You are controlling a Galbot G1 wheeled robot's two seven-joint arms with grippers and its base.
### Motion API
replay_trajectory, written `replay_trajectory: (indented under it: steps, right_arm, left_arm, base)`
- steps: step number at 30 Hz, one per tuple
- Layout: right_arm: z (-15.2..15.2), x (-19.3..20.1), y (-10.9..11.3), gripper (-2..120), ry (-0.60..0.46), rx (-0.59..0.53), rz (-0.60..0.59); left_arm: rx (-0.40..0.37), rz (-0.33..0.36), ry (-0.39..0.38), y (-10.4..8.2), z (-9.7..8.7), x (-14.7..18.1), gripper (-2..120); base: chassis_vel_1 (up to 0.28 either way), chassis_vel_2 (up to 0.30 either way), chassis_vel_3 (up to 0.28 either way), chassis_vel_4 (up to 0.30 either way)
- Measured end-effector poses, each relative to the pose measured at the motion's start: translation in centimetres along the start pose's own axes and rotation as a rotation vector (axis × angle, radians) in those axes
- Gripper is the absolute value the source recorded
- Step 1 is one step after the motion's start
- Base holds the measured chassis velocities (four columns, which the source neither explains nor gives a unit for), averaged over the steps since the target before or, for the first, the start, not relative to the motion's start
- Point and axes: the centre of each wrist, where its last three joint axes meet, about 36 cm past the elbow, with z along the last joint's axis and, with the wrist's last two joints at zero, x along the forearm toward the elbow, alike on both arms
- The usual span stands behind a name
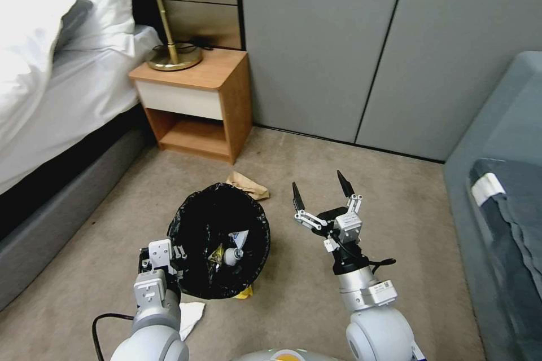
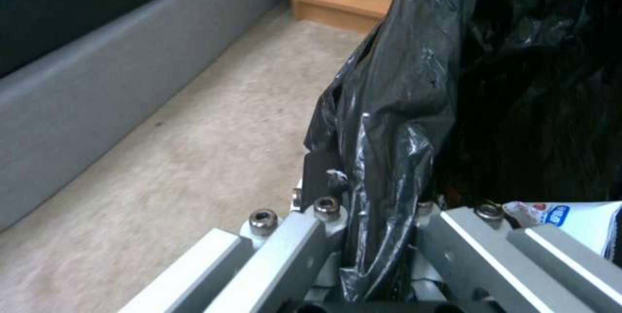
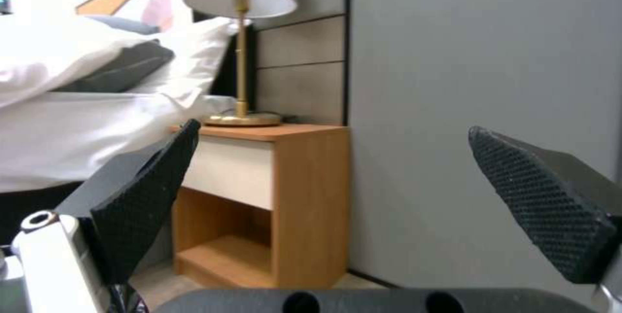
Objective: Pick up the trash bin, then pick up the garbage from the floor and place it into the trash bin.
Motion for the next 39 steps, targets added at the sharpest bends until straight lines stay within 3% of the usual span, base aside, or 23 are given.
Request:
replay_trajectory:
  steps: [25,39]
  right_arm:
    - [0.2,-0.2,-0.3,100,0.020,0.010,-0.005]
    - [-0.1,-0.9,-1.9,100,0.116,0.046,0.060]
  left_arm:
    - [0.003,-0.004,-0.005,0.2,0.0,0.0,1]
    - [0.001,-0.002,-0.008,0.1,0.0,0.0,1]
  base:
    - [0.118,0.118,0.120,0.110]
    - [0.013,0.017,0.016,0.014]
